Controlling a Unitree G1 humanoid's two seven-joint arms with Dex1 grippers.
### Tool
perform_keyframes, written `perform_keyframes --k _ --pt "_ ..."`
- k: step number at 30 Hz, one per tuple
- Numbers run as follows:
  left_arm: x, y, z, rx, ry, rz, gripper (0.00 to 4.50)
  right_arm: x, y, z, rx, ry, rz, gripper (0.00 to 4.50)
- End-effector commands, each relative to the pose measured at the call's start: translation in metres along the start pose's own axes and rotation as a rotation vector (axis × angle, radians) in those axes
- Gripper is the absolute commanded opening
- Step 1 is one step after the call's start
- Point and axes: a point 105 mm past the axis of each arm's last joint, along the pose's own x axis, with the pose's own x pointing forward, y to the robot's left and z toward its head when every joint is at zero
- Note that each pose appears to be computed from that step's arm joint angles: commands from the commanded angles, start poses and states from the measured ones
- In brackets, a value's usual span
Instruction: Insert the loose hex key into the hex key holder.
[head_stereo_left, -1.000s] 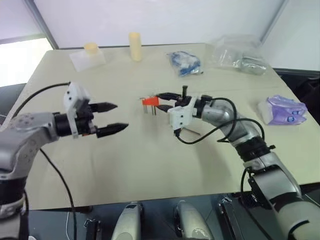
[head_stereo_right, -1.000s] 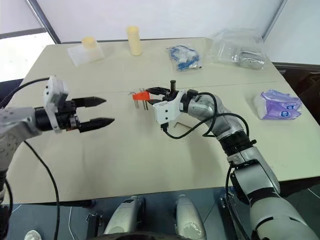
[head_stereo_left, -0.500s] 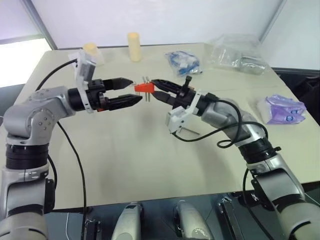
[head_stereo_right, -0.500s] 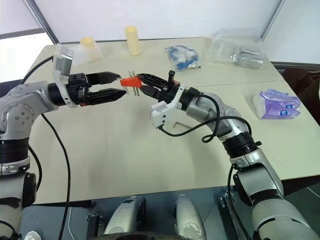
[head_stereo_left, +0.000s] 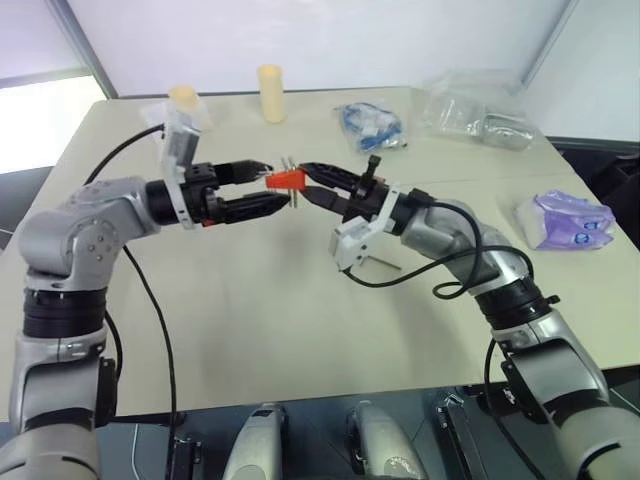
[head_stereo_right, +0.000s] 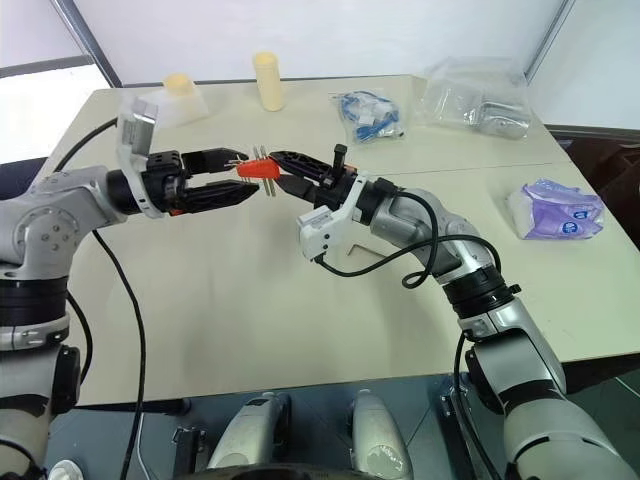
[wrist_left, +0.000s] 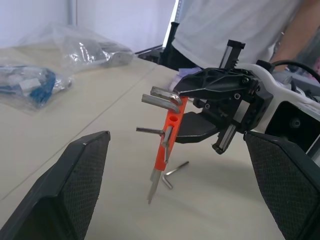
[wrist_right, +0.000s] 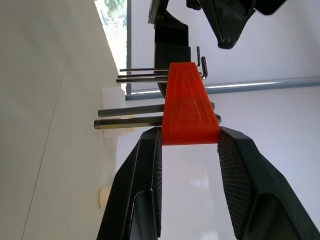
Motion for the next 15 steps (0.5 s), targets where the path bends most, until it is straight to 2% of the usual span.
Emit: perform_keyframes --k 1,4,6,9,11,15 --pt "0.0011 -0.0026 0.0096 0.026 -0.013 -0.017 4.5 0.003 -0.0208 0.0094 -0.032 -0.045 -0.058 1.02" --pt "0.0022 -0.0023 0.0068 0.017 -0.01 -0.021 3.58 0.0027 -0.0212 0.0089 -0.033 -0.043 -0.055 1.02" --pt "0.0031 -0.0018 0.0067 0.013 -0.013 -0.023 2.7 0.0023 -0.021 0.0083 -0.032 -0.041 -0.051 1.02" --pt "0.0042 -0.0006 0.0082 0.014 -0.022 -0.021 0.98 0.0014 -0.0196 0.0076 -0.027 -0.037 -0.041 1.02" --pt "0.0046 0.0 0.0091 0.016 -0.024 -0.02 0.03 0.0008 -0.0184 0.0071 -0.025 -0.033 -0.035 1.02" --pt "0.0046 0.0006 0.0102 0.017 -0.029 -0.021 0.03 0.0001 -0.0164 0.0076 -0.021 -0.031 -0.026 1.02"
